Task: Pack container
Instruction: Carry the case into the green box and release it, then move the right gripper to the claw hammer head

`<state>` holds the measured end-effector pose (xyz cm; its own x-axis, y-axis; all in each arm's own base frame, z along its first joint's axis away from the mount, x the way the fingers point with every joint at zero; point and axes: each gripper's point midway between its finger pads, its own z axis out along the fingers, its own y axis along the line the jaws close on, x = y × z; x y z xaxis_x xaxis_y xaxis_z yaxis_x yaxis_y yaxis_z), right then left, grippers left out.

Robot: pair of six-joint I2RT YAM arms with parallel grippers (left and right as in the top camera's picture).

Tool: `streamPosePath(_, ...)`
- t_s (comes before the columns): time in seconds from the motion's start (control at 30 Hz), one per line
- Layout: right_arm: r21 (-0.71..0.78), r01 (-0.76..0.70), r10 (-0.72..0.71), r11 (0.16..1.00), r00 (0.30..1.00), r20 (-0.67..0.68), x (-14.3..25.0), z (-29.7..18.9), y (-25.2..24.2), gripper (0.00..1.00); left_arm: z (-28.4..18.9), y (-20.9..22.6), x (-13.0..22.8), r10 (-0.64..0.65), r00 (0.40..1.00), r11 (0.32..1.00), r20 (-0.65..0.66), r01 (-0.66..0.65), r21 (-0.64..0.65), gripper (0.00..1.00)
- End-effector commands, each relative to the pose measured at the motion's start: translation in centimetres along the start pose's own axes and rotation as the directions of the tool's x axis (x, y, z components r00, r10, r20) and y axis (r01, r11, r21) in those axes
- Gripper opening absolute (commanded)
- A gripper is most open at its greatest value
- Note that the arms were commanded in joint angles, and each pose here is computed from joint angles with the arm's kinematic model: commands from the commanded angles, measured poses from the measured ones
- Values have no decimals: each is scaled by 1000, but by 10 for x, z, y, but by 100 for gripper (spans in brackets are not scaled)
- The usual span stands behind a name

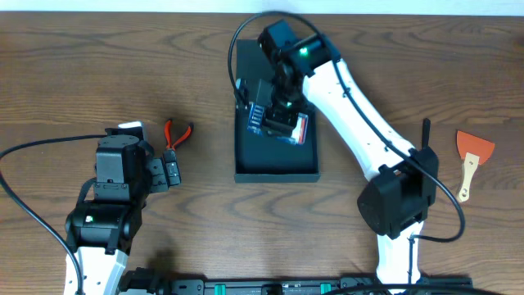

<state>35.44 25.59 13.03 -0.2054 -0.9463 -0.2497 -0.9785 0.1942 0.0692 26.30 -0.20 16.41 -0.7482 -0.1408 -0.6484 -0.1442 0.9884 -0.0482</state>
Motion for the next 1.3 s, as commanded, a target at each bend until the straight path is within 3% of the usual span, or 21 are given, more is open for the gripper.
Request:
streamPosePath(0.0,-69,12,-14,998,1000,-27,12,32,9,6,-4,2,-8,-5,1000,1000,22,5,-11,98)
streamPosePath(0.17,-91,3,-7,996,999,-49,28,65,14,7,-4,2,-8,-5,1000,1000,22,5,-11,99)
streamPosePath(0.37,-74,7,-10,997,999,-50,38,91,13,17,-4,2,-8,-5,1000,1000,22,5,-11,99)
streamPosePath(0.53,-62,6,-9,998,999,-53,40,96,11,35,-4,2,-8,-5,1000,1000,22,5,-11,98)
streamPosePath(0.63,-66,0,-3,998,999,-54,40,96,12,61,-4,2,-8,-5,1000,1000,22,5,-11,99)
streamPosePath(0.7,-74,-42,38,996,998,-57,41,96,14,90,-4,2,-8,-5,1000,1000,21,5,-11,99)
streamPosePath(0.73,-73,-59,55,996,997,-60,41,96,14,99,-4,2,-8,-5,1000,1000,21,5,-11,99)
streamPosePath(1.0,-22,-194,192,981,979,-63,35,87,4,99,-4,2,-8,-5,1000,1000,21,5,-11,99)
streamPosePath(1.17,94,-293,295,952,955,-14,11,31,-22,99,-4,2,-8,-4,1000,1000,22,5,-11,99)
streamPosePath(1.27,224,-398,394,890,917,61,1,-21,-47,99,-4,2,-8,-4,1000,1000,22,5,-11,99)
